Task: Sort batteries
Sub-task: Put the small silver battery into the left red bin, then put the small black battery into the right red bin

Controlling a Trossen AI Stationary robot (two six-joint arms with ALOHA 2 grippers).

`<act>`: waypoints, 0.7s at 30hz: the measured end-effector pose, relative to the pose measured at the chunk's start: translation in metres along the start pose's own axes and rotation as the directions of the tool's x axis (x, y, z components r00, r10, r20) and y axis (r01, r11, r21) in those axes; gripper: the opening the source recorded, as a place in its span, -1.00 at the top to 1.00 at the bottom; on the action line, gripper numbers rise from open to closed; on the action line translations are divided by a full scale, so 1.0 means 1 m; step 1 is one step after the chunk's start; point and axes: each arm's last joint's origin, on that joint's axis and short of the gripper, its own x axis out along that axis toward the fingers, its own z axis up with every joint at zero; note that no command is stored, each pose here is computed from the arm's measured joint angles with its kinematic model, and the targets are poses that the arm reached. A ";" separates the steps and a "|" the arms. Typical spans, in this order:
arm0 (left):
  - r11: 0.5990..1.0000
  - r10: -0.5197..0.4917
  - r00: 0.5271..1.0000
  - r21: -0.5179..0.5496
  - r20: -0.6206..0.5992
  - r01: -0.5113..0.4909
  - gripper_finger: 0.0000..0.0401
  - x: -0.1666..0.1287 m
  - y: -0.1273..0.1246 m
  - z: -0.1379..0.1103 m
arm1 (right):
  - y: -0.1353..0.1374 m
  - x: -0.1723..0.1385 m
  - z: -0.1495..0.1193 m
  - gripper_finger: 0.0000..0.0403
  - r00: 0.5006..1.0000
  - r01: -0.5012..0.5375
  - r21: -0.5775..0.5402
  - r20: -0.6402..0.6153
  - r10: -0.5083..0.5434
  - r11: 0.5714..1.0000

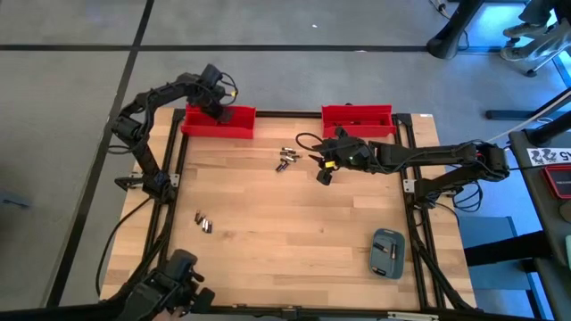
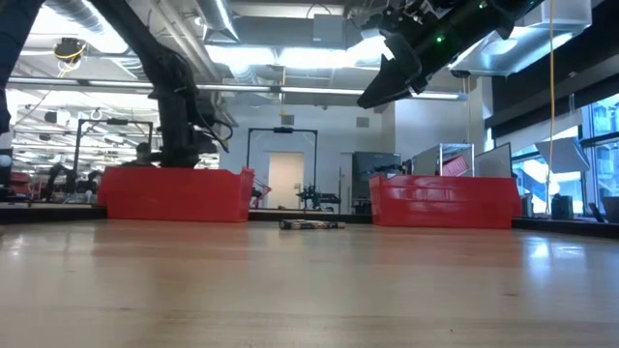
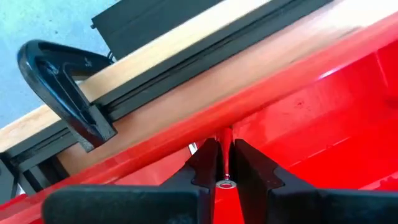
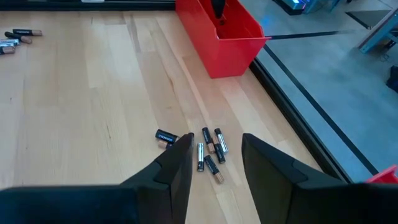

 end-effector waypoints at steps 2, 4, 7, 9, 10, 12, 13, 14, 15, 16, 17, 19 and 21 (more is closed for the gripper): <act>1.000 0.000 1.000 0.009 0.003 0.000 0.82 0.003 0.000 -0.001 | 0.000 0.000 0.000 0.29 1.000 0.000 0.000 0.000 0.000 1.000; 1.000 0.000 1.000 0.023 0.001 0.000 0.82 0.005 0.000 -0.003 | 0.000 0.000 0.000 0.29 1.000 0.000 0.000 0.000 0.000 1.000; 0.999 0.000 1.000 0.040 0.002 0.000 0.82 0.009 0.000 -0.005 | 0.000 0.000 0.000 0.29 1.000 0.000 0.000 0.000 0.000 1.000; 0.999 0.000 1.000 0.047 0.004 0.000 0.80 0.010 0.000 -0.005 | 0.000 0.000 0.000 0.29 1.000 0.000 0.000 0.000 0.000 1.000; 0.999 0.000 1.000 0.047 0.005 -0.001 0.78 0.010 0.000 -0.005 | 0.000 0.000 0.000 0.29 1.000 0.000 0.000 0.000 0.000 1.000; 0.999 0.000 1.000 0.054 0.010 -0.001 0.71 0.010 0.000 -0.005 | 0.000 0.000 0.000 0.29 1.000 0.000 0.000 0.000 0.000 1.000; 0.998 0.000 1.000 0.059 0.011 -0.001 0.66 0.010 0.000 -0.005 | 0.000 0.000 0.000 0.29 1.000 0.000 0.000 0.000 0.000 1.000; 0.998 0.000 1.000 0.065 0.011 -0.001 0.61 0.010 0.000 -0.005 | 0.000 0.000 0.000 0.29 1.000 0.000 0.000 0.000 0.000 1.000; 0.997 0.000 1.000 0.073 0.010 -0.001 0.56 0.010 0.000 -0.005 | 0.000 0.000 0.000 0.29 1.000 0.000 0.000 0.000 0.000 1.000; 0.997 0.000 1.000 0.075 0.010 -0.001 0.49 0.009 0.000 -0.005 | 0.000 0.000 0.000 0.29 1.000 0.000 0.000 0.000 0.000 1.000; 0.997 0.000 1.000 0.076 0.009 -0.001 0.43 0.009 0.000 -0.004 | 0.000 0.000 0.000 0.29 1.000 0.000 0.000 0.000 0.000 1.000; 0.997 0.000 1.000 0.076 0.011 -0.001 0.32 0.005 0.000 -0.003 | 0.000 0.000 0.000 0.29 1.000 0.000 0.000 0.000 0.000 1.000; 0.997 0.001 1.000 0.078 0.031 -0.004 0.23 -0.004 0.000 -0.002 | 0.000 0.000 0.000 0.29 1.000 0.000 0.000 0.000 0.000 1.000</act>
